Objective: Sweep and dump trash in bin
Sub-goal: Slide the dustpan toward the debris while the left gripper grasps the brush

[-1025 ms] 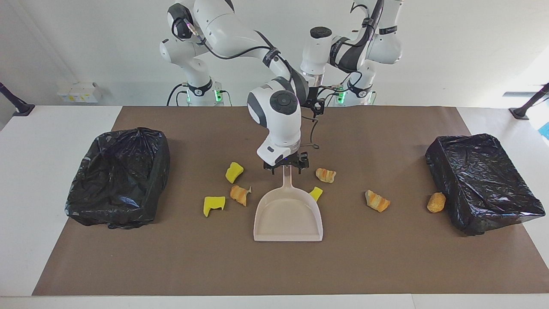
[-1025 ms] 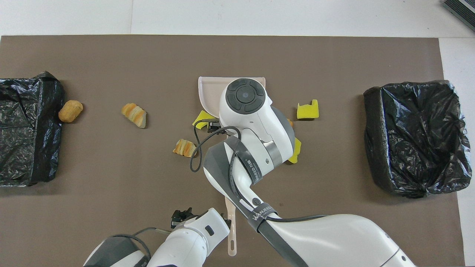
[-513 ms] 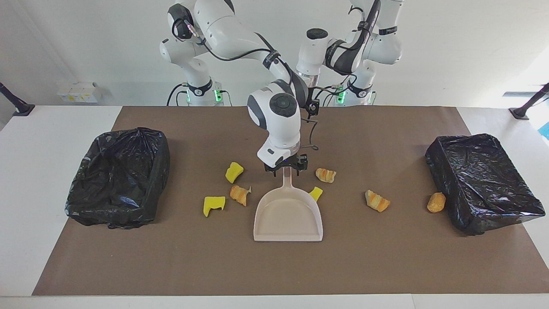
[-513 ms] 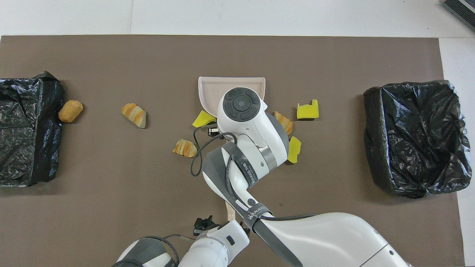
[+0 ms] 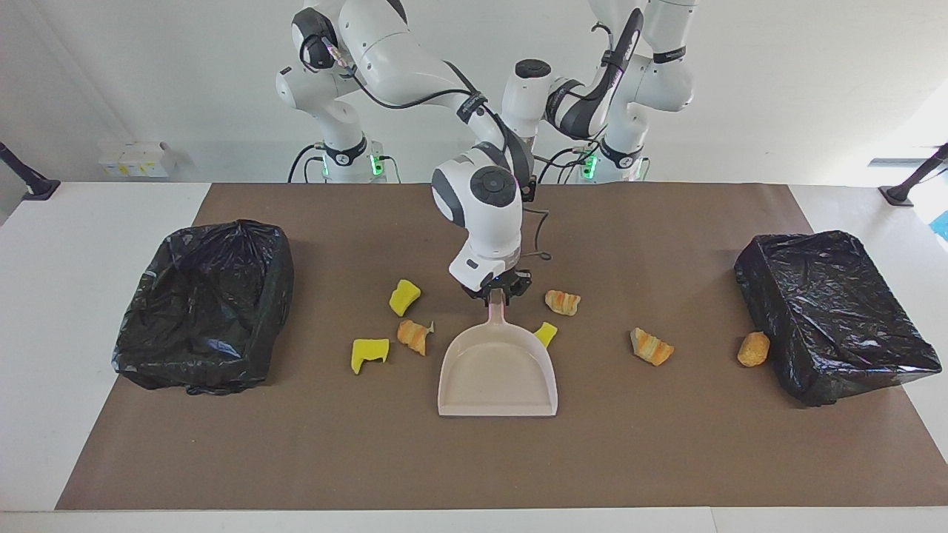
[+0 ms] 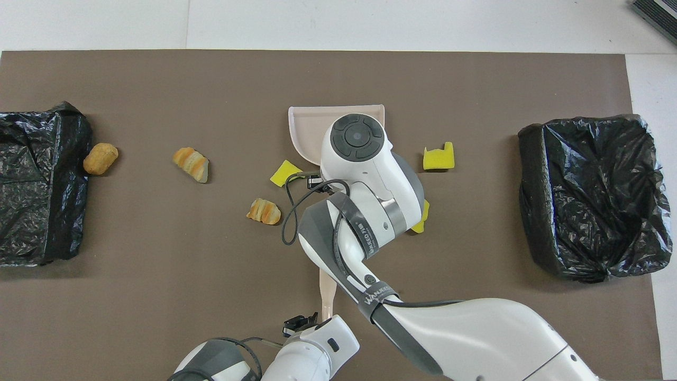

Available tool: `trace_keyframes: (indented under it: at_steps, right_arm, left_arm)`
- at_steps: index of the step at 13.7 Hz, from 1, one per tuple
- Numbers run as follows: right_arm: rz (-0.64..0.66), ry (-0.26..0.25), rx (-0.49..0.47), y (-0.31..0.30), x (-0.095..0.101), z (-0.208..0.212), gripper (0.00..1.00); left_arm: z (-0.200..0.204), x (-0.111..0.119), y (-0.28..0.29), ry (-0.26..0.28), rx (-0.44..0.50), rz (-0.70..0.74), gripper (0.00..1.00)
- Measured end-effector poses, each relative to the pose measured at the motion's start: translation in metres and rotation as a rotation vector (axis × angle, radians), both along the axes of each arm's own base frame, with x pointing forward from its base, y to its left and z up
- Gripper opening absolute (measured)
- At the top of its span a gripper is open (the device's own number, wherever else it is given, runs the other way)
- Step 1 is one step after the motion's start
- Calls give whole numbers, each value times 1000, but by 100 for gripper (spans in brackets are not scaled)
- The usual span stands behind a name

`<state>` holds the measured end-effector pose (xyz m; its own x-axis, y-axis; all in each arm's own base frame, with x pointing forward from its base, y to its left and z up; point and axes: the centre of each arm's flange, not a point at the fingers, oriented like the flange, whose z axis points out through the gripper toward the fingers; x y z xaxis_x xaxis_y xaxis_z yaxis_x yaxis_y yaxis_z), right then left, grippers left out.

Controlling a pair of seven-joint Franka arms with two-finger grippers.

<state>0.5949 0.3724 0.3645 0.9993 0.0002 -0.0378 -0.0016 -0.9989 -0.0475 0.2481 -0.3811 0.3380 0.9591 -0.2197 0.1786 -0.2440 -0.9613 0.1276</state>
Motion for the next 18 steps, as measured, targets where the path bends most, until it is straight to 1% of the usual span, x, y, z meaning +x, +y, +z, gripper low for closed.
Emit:
trace_keyframes:
  at_steps: [1, 2, 3, 5, 7, 9, 11, 14, 16, 18]
  right_arm:
    - [1, -4, 3, -5, 3, 13, 32]
    - [7, -10, 11, -14, 6, 30, 32]
    - [27, -4, 24, -27, 8, 49, 32]
    - [110, 24, 85, -64, 11, 91, 32]
    - [184, 38, 117, -104, 11, 124, 32]
    - [273, 48, 124, -137, 12, 141, 32]
    - [400, 56, 129, -165, 15, 145, 32]
    - [685, 80, 116, -205, 18, 137, 32]
    - [841, 103, 64, -211, 13, 129, 32]
    - [1021, 108, 27, -210, 10, 126, 32]
  left_arm:
    - [-1, 0, 0, 4, 1, 6, 30]
    - [-2, 0, 1, 9, 3, 19, 30]
    - [-3, 0, 1, 14, 8, 26, 26]
    - [-2, 3, 3, 32, 28, 45, 26]
    - [7, 17, 8, 59, 60, 82, 26]
    - [29, 45, 21, 81, 86, 152, 26]
    - [57, 74, 44, 96, 108, 235, 26]
    - [105, 128, 101, 115, 131, 403, 26]
    - [120, 161, 145, 103, 155, 480, 26]
    - [118, 187, 193, 94, 197, 510, 26]
